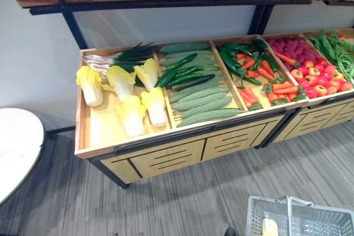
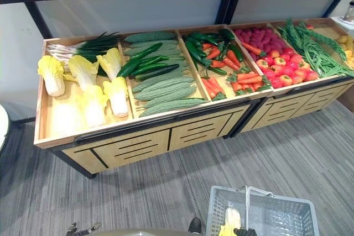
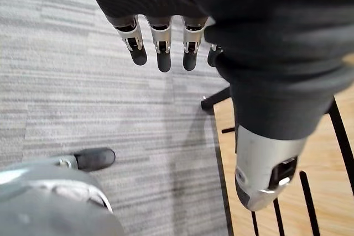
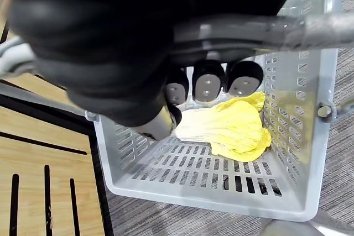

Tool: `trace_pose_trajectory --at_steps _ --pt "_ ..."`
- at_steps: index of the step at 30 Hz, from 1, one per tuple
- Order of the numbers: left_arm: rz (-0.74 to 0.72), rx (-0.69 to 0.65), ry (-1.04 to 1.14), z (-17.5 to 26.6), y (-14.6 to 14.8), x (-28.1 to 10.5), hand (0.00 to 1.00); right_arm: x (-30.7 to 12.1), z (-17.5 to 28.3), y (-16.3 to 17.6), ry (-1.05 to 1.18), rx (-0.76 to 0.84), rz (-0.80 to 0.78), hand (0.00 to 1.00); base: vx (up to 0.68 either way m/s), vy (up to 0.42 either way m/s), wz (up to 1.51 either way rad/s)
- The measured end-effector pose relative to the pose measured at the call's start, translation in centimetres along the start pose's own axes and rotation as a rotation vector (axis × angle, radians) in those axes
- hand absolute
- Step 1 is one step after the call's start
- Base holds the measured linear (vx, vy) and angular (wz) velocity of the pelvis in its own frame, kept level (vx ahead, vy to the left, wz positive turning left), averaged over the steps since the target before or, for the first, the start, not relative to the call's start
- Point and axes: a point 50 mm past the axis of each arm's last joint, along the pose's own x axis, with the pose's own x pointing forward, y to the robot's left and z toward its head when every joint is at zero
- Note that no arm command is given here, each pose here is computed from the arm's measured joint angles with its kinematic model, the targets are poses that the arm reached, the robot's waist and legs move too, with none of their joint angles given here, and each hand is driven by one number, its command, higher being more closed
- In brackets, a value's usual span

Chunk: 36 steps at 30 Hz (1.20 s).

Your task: Pick vegetable in the basket

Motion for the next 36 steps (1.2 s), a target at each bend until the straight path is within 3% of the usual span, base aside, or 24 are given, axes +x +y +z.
trace_pose_trajectory --at_steps 7,12,19,26,36 --pt "-0.104 0.057 -0.061 2.2 -1.2 0.6 0.00 0.1 0.4 -0.4 -0.014 0.033 -0.002 1.00 -0.06 0.066 -0.38" --pt "-0.077 0.060 -0.115 4.2 -0.7 1.2 0.00 0.3 2.3 1.1 -0.077 0.037 0.042 1.00 -0.24 0.172 -1.12" --pt "-0.028 0.015 -0.061 2.6 0.7 1.0 0.00 0.5 2.6 2.2 -0.046 0.037 0.076 1.00 -0.07 -0.008 -1.69" --pt "-0.114 -0.054 -0.086 4.2 -3.4 0.7 0.00 0.5 1.5 0.5 -0.011 0.011 0.035 1.00 -0.03 -0.253 -1.17" --pt "-0.109 -0.133 -0.084 3.8 -3.9 0.4 0.00 0.7 2.5 0.6 -0.049 -0.046 0.051 1.00 -0.06 0.039 -0.97"
